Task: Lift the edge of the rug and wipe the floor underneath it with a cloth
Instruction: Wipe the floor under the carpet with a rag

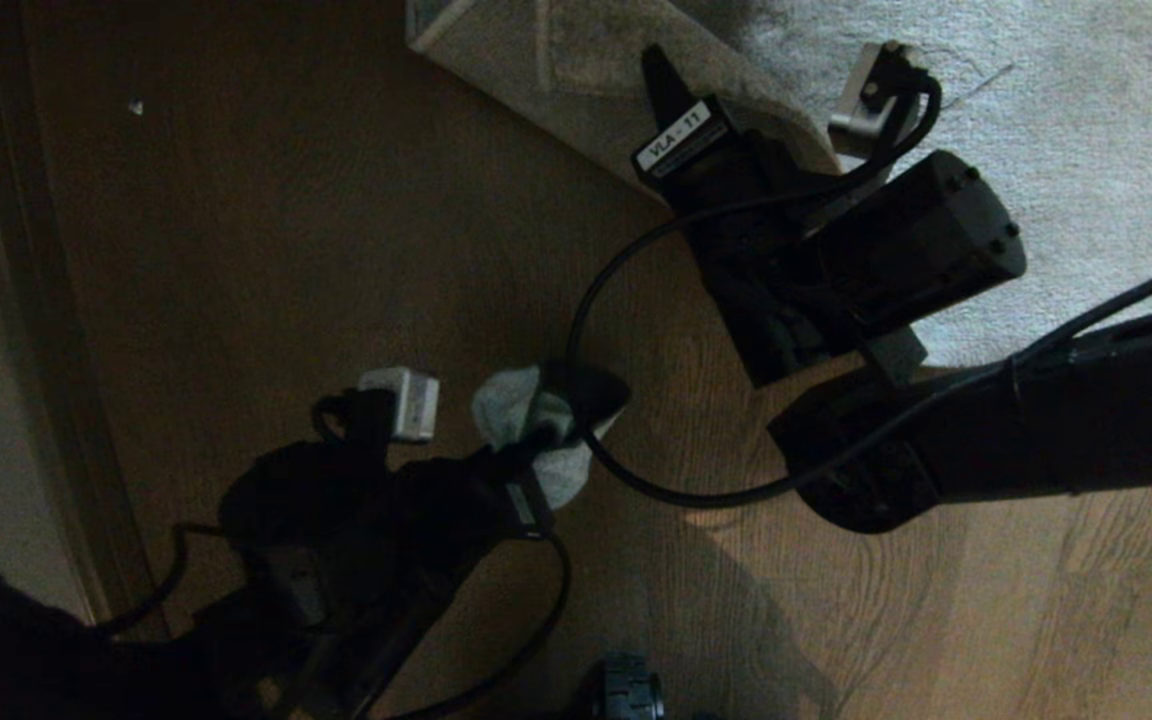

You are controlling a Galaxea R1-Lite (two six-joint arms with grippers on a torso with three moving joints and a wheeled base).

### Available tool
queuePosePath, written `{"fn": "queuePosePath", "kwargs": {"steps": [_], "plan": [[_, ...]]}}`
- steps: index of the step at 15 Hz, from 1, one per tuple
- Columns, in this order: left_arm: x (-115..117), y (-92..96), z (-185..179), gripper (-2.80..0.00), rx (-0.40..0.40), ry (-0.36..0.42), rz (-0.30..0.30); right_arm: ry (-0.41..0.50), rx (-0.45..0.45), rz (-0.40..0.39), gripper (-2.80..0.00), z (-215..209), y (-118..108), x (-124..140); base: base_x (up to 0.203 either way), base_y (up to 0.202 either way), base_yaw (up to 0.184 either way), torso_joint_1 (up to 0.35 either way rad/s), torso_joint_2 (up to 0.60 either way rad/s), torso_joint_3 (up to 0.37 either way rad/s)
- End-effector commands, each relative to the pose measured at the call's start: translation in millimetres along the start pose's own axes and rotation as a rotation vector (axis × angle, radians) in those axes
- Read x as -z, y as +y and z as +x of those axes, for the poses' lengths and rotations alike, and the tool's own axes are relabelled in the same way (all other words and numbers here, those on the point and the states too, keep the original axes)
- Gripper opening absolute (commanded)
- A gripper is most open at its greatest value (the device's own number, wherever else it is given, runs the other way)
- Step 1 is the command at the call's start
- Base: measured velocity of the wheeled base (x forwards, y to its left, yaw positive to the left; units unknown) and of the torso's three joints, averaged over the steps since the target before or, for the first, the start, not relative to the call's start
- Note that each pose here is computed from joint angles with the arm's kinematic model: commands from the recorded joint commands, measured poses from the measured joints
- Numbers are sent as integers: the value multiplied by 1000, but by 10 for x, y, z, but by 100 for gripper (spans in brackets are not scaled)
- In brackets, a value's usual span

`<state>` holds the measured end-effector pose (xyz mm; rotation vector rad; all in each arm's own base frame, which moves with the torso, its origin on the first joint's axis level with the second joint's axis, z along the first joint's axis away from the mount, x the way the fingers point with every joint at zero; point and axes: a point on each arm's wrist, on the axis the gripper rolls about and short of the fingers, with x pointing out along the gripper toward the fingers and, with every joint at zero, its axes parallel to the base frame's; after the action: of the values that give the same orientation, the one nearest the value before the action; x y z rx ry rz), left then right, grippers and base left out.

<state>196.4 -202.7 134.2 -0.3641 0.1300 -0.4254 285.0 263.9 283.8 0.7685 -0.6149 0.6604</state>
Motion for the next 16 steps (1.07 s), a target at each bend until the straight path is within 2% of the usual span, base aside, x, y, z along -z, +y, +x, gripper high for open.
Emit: {"fn": "queuePosePath", "kwargs": {"steps": [1,4,6,8,11,16], "plan": [[175,-88,249,-280,4,17,-1,-44,-16,12,-280,0,12,-47,0,0,0,0,0,0],[75,-219,451,-280,24,-55,-37,-39,-12,9,-280,-4,-11,-21,0,0,0,0,0,0],[-19,-228,534,-280,5,-104,-54,-36,-10,7,-280,-6,-20,-6,0,0,0,0,0,0],[-135,-96,599,-280,-35,-154,-67,-35,-10,8,-280,-9,-22,-4,0,0,0,0,0,0],[-348,202,668,-280,-114,-241,-81,-34,-11,8,-280,-10,-17,-1,0,0,0,0,0,0],[-760,660,607,-280,-244,-369,-89,-37,-12,10,-280,-7,-10,-14,0,0,0,0,0,0]]}}
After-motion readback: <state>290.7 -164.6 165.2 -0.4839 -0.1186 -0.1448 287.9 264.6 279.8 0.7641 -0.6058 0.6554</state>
